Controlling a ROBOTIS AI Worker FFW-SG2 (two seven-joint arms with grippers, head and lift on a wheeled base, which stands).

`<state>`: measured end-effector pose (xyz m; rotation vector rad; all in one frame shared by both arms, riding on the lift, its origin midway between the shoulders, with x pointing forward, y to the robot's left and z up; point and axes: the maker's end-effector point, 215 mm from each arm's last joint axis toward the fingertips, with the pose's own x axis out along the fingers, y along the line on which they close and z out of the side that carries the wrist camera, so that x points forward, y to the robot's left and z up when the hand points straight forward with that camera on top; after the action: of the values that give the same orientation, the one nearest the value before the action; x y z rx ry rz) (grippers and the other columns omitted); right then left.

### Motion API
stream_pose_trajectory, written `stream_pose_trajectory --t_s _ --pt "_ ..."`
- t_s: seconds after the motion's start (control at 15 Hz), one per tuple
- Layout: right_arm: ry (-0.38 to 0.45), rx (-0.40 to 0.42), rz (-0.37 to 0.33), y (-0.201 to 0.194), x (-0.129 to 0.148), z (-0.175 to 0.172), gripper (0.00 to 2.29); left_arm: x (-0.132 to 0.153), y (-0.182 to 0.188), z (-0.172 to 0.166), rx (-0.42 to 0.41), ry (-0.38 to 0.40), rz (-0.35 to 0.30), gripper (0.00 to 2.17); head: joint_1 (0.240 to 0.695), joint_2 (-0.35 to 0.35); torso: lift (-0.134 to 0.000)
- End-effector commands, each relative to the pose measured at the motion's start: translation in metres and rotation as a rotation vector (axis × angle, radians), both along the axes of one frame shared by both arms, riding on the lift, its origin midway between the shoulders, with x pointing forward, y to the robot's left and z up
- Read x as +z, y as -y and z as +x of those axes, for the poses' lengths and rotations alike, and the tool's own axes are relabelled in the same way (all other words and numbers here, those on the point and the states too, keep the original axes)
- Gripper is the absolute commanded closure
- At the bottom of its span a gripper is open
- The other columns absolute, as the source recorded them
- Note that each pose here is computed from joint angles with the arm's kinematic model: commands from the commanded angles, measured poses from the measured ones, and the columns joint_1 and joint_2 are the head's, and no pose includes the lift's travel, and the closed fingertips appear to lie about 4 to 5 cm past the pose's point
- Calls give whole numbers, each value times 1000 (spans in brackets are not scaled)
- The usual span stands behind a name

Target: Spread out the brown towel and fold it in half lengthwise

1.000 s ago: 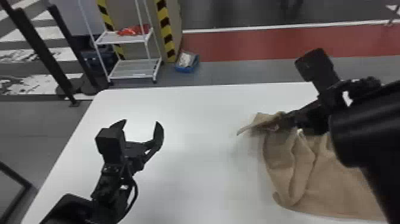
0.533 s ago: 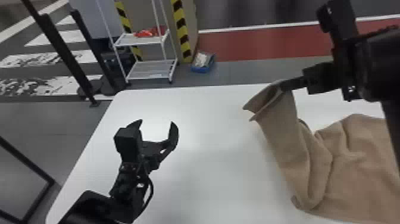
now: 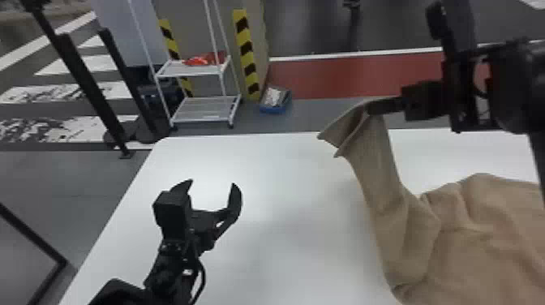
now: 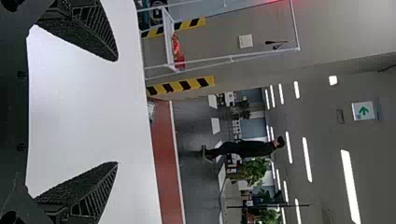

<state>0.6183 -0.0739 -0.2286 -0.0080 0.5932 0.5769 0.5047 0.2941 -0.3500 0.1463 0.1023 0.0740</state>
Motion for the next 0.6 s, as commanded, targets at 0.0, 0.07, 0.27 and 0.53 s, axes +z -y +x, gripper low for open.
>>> stream_pose_trajectory --t_s 0.0,0.07,0.27,0.53 --pt "-42 -106 81 50 -26 -7 1686 -3 -2 -2 -1 -5 2 83 637 217 -125" --pt "-52 -149 99 71 -34 -3 1686 -4 -2 0 0 -5 2 83 643 210 -125" --pt "-178 -278 3 149 -107 -2 1686 -3 6 3 -14 -2 -6 83 676 143 -125" --pt "-243 -428 -146 224 -175 -7 1683 -4 7 1 -17 -4 -5 83 695 41 -125"
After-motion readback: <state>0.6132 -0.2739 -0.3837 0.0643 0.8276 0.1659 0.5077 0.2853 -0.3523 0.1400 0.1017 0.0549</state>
